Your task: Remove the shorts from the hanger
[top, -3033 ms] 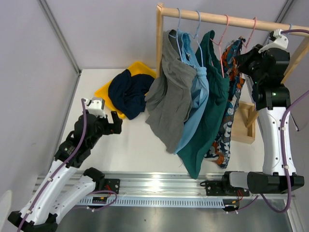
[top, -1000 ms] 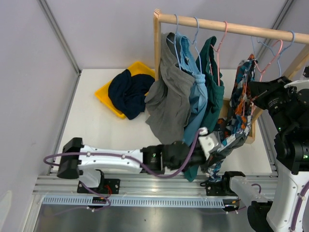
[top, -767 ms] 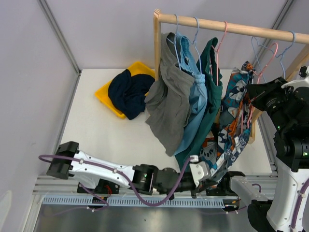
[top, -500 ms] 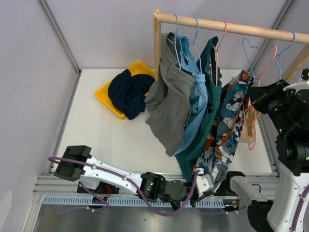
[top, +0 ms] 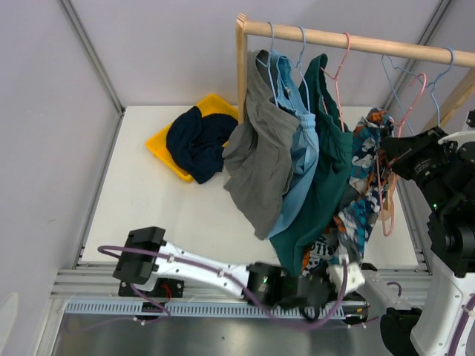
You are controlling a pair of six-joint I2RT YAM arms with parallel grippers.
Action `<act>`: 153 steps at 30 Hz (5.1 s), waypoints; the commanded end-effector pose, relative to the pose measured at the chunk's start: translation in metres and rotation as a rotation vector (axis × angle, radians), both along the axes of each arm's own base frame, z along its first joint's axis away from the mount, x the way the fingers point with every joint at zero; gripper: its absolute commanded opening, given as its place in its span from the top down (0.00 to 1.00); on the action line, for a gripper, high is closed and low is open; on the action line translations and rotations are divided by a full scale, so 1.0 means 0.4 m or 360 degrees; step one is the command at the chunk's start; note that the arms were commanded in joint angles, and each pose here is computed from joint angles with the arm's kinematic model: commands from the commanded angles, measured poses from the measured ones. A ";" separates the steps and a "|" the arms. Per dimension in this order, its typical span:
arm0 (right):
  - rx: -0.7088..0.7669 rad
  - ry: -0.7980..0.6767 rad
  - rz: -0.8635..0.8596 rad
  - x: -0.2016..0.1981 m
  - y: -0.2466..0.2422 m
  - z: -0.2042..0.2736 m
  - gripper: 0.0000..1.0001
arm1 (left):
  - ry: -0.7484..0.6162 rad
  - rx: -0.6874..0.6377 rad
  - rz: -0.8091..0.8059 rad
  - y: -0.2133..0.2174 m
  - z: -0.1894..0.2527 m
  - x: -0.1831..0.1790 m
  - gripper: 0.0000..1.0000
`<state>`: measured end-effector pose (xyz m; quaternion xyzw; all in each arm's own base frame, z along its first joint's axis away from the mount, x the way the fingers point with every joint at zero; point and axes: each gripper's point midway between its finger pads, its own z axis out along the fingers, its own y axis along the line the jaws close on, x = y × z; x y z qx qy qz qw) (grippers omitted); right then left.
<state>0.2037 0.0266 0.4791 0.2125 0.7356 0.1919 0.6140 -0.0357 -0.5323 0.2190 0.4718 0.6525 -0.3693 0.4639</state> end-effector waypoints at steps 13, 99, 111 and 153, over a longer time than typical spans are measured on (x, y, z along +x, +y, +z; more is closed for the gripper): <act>0.0024 -0.0079 0.0241 -0.204 0.065 0.070 1.00 | 0.0192 0.0169 0.0663 0.039 0.021 0.502 1.00; -0.0118 -0.0052 -0.0009 0.041 -0.031 -0.152 0.01 | 0.0177 -0.0198 0.1953 1.058 0.283 1.488 0.01; 0.0013 -0.0281 0.0217 0.188 0.031 0.026 0.01 | 0.0197 -0.0151 0.1854 1.073 0.255 1.062 0.01; -0.0036 -0.0384 0.0259 0.304 0.176 0.171 1.00 | 0.0058 -0.0284 0.1475 0.953 0.267 0.715 0.01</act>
